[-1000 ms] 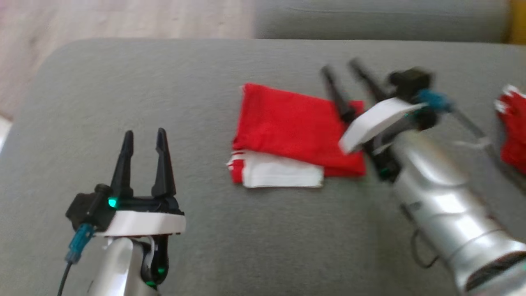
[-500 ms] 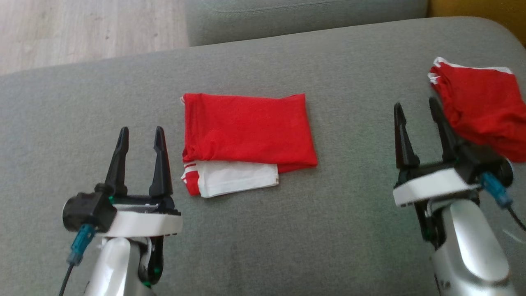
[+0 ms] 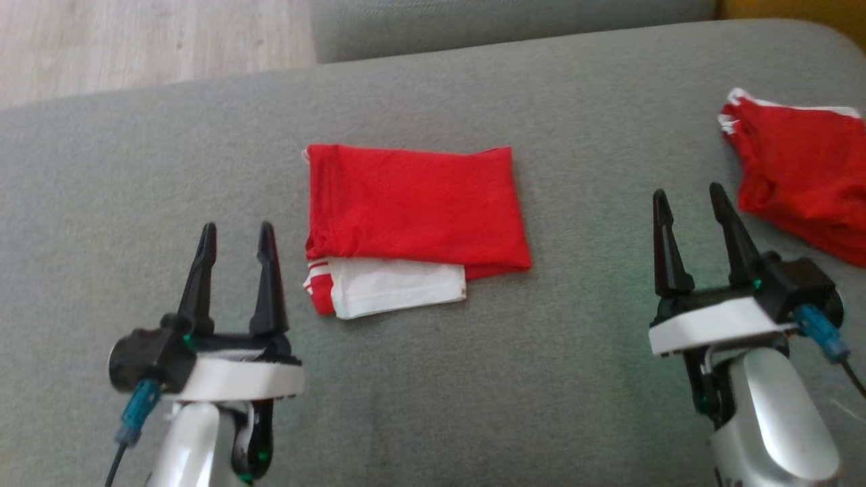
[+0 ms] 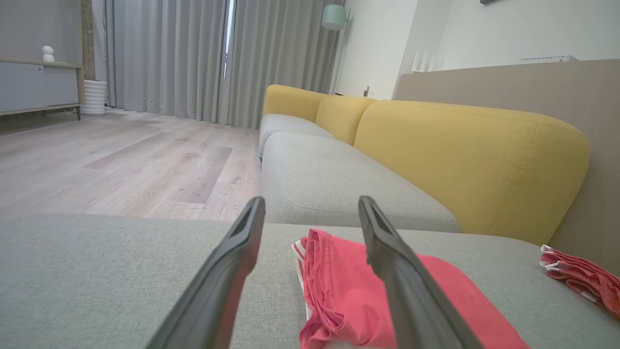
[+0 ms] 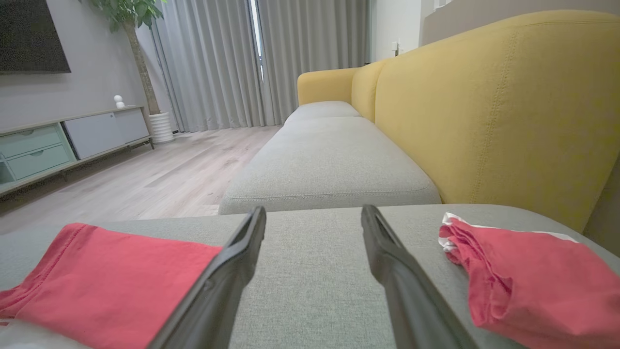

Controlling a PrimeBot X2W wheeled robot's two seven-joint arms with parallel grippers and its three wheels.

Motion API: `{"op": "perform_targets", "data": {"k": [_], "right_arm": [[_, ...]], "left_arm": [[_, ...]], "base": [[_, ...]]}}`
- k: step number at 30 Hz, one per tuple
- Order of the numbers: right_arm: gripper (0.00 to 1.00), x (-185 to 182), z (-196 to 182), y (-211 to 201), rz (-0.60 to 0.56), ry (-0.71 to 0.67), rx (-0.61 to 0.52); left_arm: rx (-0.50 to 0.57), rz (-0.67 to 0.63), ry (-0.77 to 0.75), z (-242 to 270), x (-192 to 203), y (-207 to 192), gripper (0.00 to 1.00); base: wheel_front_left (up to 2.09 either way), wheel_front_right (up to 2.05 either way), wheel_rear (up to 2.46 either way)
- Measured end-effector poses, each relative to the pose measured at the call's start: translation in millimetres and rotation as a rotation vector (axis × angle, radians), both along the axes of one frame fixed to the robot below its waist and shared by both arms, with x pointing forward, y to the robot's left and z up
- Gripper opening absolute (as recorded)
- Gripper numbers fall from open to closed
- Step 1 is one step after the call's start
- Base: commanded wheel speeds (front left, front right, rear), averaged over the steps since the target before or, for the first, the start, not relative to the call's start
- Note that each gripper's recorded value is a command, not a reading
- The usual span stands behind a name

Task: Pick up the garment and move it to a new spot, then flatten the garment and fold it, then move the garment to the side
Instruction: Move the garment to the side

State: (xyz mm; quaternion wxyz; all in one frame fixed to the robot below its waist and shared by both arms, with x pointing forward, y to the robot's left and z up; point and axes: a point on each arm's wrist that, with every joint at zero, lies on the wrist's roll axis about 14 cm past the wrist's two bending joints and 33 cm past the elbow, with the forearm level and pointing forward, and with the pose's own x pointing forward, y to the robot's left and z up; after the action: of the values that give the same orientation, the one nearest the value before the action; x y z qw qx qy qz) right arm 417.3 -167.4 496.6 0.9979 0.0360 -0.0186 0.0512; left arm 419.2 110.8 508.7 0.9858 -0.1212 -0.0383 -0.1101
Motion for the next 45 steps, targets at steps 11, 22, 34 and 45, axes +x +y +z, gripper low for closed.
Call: {"op": "perform_targets", "data": {"k": [11, 22, 34, 45], "right_arm": [[1.00, 52, -38, 47, 0.129, 0.136, -0.006], [1.00, 56, -117, 116, 0.289, 0.479, 0.082], [0.00, 58, -119, 133, 0.392, 0.452, -0.079], [0.00, 70, -60, 70, 0.292, 0.231, -0.330]], "left_arm": [[-0.003, 0.021, 0.000, -2, 12, 10, 1.00], [-0.004, 0.094, 0.041, -13, 4, 36, 1.00], [-0.001, 0.106, 0.035, -10, 5, 38, 1.00], [-0.031, -0.089, -0.045, 16, 13, -31, 1.00]], "base": [[0.00, 0.00, 0.00], [0.00, 0.00, 0.00], [0.00, 0.00, 0.00], [0.00, 0.00, 0.00]]}}
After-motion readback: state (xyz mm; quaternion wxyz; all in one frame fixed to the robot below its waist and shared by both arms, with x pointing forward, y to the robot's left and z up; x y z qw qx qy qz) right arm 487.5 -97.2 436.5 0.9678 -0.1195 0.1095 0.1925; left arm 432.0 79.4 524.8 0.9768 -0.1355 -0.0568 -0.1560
